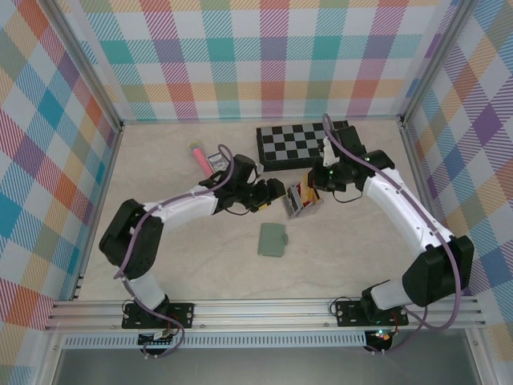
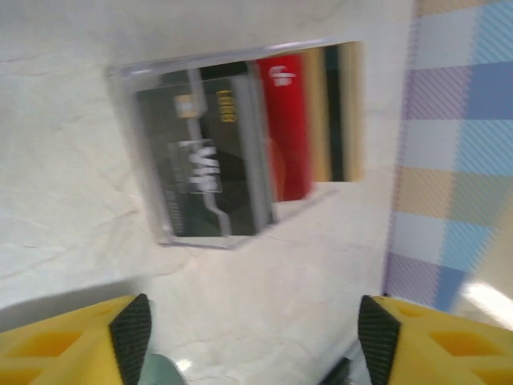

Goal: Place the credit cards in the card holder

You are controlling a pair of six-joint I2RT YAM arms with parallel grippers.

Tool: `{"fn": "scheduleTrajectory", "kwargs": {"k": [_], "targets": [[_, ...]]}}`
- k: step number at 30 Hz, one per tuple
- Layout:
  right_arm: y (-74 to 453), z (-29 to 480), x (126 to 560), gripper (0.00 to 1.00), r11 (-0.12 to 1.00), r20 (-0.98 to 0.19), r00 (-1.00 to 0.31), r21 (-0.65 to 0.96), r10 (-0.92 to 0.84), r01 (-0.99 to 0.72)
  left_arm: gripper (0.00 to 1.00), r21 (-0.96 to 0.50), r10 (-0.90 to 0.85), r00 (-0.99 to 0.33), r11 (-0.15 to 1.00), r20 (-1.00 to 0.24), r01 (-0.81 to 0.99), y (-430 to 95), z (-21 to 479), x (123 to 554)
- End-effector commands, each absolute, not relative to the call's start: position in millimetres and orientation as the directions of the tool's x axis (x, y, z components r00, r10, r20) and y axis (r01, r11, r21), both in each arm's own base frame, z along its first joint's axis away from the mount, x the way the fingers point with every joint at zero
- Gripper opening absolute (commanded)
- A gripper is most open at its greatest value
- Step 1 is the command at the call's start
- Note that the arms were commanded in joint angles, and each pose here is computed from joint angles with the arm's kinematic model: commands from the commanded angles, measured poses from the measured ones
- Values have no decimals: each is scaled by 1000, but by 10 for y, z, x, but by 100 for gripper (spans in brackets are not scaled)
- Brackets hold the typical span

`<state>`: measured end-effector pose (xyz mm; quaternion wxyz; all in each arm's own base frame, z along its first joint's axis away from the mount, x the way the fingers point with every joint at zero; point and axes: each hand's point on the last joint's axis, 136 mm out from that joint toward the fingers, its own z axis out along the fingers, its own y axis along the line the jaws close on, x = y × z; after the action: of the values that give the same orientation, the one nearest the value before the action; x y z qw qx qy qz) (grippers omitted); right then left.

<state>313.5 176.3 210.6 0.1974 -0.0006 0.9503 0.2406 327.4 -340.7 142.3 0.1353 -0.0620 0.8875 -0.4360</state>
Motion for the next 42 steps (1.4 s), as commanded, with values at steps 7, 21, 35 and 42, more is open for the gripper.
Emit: {"fn": "scheduleTrajectory", "kwargs": {"k": [7, 21, 35, 42], "targets": [[2162, 2440, 3033, 1, 604, -294, -933, 789, 206, -116, 76, -950, -164, -960, 254, -226, 181, -3514, 2260, 3092], [2214, 2473, 3043, 2, 449, -214, -957, 887, 195, -107, 42, -958, -134, -961, 185, -244, 218, -3579, 2470, 3074], [2153, 2521, 3042, 17, 346, -186, -968, 931, 171, -117, 3, -958, -113, -957, 146, -266, 248, -3587, 2653, 3055], [2151, 2577, 2992, 18, 276, -188, -973, 950, 137, -144, 3, -965, -128, -960, 118, -248, 233, -3575, 2685, 3108]]}}
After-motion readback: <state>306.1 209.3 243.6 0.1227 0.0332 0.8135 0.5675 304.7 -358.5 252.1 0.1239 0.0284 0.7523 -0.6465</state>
